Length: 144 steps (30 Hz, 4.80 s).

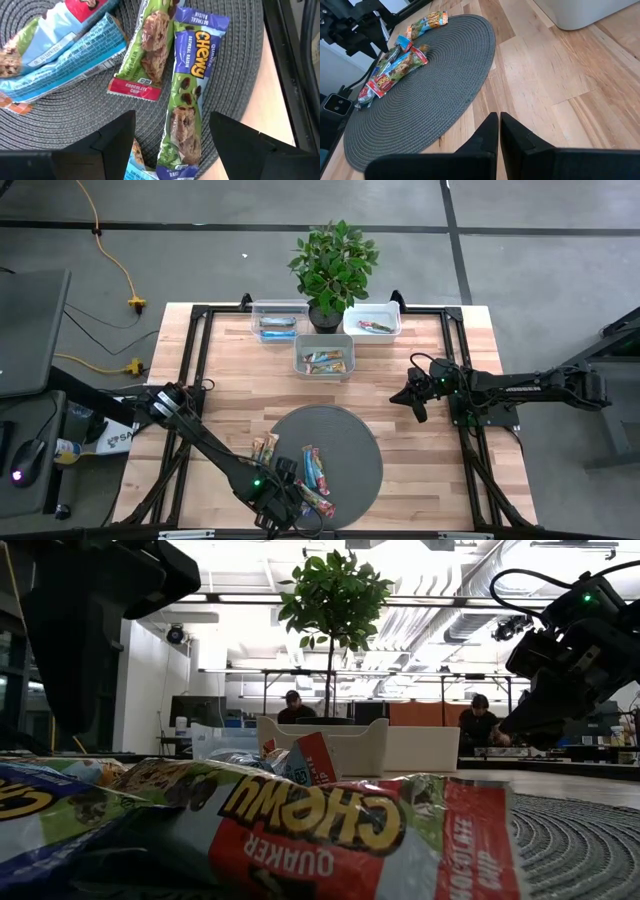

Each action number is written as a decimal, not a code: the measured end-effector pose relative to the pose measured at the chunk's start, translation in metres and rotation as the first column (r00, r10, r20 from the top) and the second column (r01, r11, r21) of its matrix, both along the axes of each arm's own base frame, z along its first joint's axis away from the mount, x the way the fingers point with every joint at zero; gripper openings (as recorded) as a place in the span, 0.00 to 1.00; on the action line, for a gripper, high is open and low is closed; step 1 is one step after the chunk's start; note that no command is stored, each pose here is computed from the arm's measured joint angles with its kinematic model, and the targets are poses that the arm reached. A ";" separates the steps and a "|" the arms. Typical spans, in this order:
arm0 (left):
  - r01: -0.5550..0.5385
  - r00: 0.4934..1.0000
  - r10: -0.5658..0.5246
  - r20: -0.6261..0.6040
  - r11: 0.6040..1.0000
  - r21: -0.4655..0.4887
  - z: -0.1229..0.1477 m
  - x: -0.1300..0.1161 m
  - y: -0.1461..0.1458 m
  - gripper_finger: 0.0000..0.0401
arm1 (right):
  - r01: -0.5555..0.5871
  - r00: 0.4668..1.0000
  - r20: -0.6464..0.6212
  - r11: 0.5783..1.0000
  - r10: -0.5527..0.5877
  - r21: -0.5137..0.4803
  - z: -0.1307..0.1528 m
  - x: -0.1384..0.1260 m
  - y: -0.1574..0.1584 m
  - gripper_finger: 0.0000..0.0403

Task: Pick and place Granola Bars by type
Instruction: Put the blue granola bar into the transparent bin

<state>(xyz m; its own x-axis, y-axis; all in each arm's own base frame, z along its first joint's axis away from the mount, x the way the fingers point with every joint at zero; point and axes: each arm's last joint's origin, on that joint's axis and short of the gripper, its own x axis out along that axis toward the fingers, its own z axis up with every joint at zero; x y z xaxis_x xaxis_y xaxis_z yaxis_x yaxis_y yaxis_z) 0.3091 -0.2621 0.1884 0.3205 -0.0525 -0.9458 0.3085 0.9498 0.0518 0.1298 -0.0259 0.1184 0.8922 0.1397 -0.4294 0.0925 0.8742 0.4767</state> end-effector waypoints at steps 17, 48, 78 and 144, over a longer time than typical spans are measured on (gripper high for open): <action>0.008 1.000 -0.009 0.007 0.999 0.049 -0.021 -0.006 -0.010 0.62 | 0.000 1.000 -0.001 1.000 0.000 0.000 0.000 0.000 0.000 0.00; -0.033 0.999 0.033 -0.014 0.999 -0.004 -0.034 -0.010 -0.008 0.61 | 0.000 1.000 -0.001 1.000 0.000 0.000 0.000 0.000 0.000 0.00; -0.034 0.999 0.031 -0.039 0.997 -0.064 -0.014 -0.004 -0.015 0.14 | 0.000 1.000 0.000 1.000 0.000 0.000 0.000 0.000 0.000 0.00; -0.081 0.247 0.395 0.885 0.918 -0.387 0.321 0.056 0.082 0.14 | 0.000 1.000 -0.001 1.000 0.000 0.000 0.000 0.000 0.000 0.00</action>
<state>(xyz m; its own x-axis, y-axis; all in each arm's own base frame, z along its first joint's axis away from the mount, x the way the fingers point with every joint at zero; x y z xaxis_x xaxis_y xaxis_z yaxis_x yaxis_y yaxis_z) 0.3655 -0.1803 0.5096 0.9967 0.0557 0.0597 -0.0507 0.9954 -0.0814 0.1298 -0.0259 0.1183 0.8919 0.1399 -0.4301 0.0928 0.8741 0.4768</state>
